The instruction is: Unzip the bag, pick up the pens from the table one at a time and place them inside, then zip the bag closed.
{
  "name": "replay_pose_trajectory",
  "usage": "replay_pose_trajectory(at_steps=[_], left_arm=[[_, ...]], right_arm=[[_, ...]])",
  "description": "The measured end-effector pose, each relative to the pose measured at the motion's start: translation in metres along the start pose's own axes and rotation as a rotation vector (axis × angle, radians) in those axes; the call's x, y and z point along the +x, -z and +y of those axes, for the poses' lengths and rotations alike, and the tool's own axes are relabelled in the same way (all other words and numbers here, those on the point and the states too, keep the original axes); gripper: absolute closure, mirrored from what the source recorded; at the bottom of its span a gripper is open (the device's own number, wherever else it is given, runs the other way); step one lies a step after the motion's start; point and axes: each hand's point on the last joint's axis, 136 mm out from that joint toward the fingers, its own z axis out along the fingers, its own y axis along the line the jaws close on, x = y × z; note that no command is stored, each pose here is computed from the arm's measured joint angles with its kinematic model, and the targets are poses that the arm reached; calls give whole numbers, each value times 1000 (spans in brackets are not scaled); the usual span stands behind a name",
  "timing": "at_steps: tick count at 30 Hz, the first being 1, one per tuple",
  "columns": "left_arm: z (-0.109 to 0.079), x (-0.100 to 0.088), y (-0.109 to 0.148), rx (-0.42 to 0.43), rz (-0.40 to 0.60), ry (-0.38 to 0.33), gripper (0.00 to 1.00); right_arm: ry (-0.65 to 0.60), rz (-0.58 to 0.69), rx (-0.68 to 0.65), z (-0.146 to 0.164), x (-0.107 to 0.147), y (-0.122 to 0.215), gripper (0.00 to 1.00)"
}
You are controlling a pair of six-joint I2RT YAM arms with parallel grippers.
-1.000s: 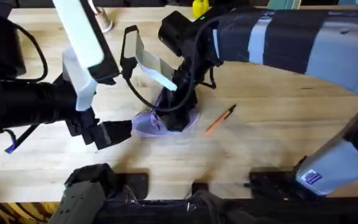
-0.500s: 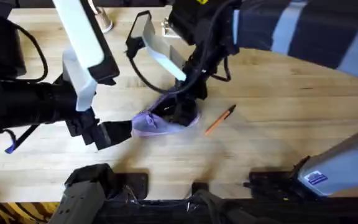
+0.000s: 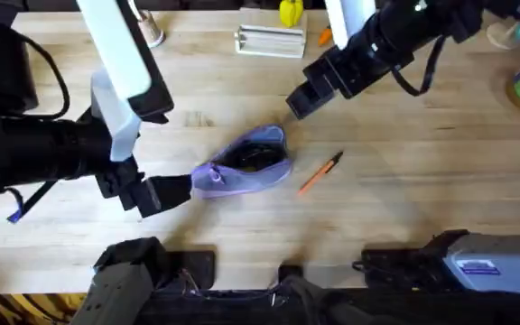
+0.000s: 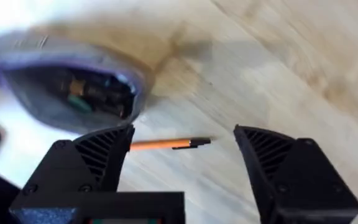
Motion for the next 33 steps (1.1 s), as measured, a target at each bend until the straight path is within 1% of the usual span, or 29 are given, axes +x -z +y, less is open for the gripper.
replay_pose_trajectory(at_steps=[2, 5, 9, 10, 15, 17, 19, 22, 25, 28, 30, 31, 33], left_arm=[[0, 0, 0, 0, 0, 0, 8], [0, 0, 0, 0, 0, 0, 7], [0, 0, 0, 0, 0, 0, 7], [0, 0, 0, 0, 0, 0, 7], [0, 0, 0, 0, 0, 0, 7], [0, 0, 0, 0, 0, 0, 7], [0, 0, 0, 0, 0, 0, 7], [0, 0, 0, 0, 0, 0, 7], [0, 0, 0, 0, 0, 0, 7], [0, 0, 0, 0, 0, 0, 7], [0, 0, 0, 0, 1, 0, 8], [0, 0, 0, 0, 0, 0, 8], [0, 0, 0, 0, 0, 0, 7]], right_arm=[[-147, -15, 28, -6, -4, -1, 4], [-325, -22, 6, -3, -8, -4, 3], [-449, 0, -18, 1, -7, -9, 3], [-562, 26, 8, -2, 0, -10, 3], [-751, 61, 117, -16, 18, -12, 5], [-832, 83, 159, -20, 29, -20, 5], [-914, 119, 203, -23, 46, -31, 5], [-997, 187, 264, -25, 77, -52, 5], [-1039, 228, 288, -24, 99, -70, 5], [-1074, 249, 297, -22, 114, -84, 6], [-1093, 264, 309, -22, 121, -87, 5], [-1101, 264, 310, -22, 122, -88, 5], [-1166, 255, 305, -20, 121, -90, 5]])
